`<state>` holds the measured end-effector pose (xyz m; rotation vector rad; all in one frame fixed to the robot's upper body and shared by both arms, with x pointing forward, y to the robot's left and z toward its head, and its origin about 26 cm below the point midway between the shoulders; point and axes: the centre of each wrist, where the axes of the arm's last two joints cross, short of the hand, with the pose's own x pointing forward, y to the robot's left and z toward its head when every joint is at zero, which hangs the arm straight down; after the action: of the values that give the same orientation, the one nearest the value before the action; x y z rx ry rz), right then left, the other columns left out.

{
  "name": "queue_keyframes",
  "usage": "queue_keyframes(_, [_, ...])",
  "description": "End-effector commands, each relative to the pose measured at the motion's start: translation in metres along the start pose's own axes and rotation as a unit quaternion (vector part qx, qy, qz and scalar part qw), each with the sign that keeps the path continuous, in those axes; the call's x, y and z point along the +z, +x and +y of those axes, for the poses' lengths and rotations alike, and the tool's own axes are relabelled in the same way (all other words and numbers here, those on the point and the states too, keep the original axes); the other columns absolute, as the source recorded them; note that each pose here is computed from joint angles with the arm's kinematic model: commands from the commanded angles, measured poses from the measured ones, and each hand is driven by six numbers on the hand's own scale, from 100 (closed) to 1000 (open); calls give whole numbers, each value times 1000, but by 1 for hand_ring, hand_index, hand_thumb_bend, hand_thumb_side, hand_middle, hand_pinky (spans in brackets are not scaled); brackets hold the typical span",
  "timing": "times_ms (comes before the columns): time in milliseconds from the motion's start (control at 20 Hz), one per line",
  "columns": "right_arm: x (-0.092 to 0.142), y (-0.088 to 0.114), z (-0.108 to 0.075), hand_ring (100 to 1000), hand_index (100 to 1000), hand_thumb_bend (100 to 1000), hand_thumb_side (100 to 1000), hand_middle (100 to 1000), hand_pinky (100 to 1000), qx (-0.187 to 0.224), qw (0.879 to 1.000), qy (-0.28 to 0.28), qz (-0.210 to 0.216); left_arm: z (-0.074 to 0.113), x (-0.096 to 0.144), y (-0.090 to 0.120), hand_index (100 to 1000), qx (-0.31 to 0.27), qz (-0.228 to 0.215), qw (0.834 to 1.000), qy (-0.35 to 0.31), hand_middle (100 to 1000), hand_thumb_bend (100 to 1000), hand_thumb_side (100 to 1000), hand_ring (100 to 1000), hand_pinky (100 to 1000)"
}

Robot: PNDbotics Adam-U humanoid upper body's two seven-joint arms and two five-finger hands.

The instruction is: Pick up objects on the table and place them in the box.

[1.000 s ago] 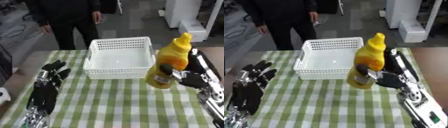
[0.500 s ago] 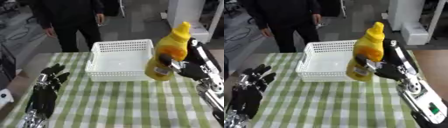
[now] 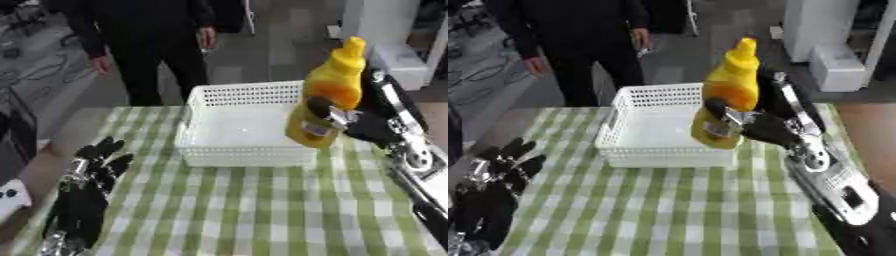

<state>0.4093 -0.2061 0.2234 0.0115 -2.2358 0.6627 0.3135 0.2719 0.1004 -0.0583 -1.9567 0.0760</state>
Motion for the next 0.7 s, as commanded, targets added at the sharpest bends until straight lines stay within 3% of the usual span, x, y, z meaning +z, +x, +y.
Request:
queue_keyframes(50, [-13,4,-9,100,132,658,267,100,100,27,999,-7,-20,-1,-4,9,943,-1,-16,1000,-7,855,107,1000,815,909])
queue_keyframes(400, [-25,-15,-19,100,128,655,272,100,100,72,997,-18,-13,-7,-7,10,944,5,-21,1000,-14,855,110,1000,815,909])
queue_keyframes(700, [-30,-18,-39,100,124,650,276,100,100,109,993,-30,-21,-10,-11,14,944,8,-27,999,-23,855,110,1000,816,910])
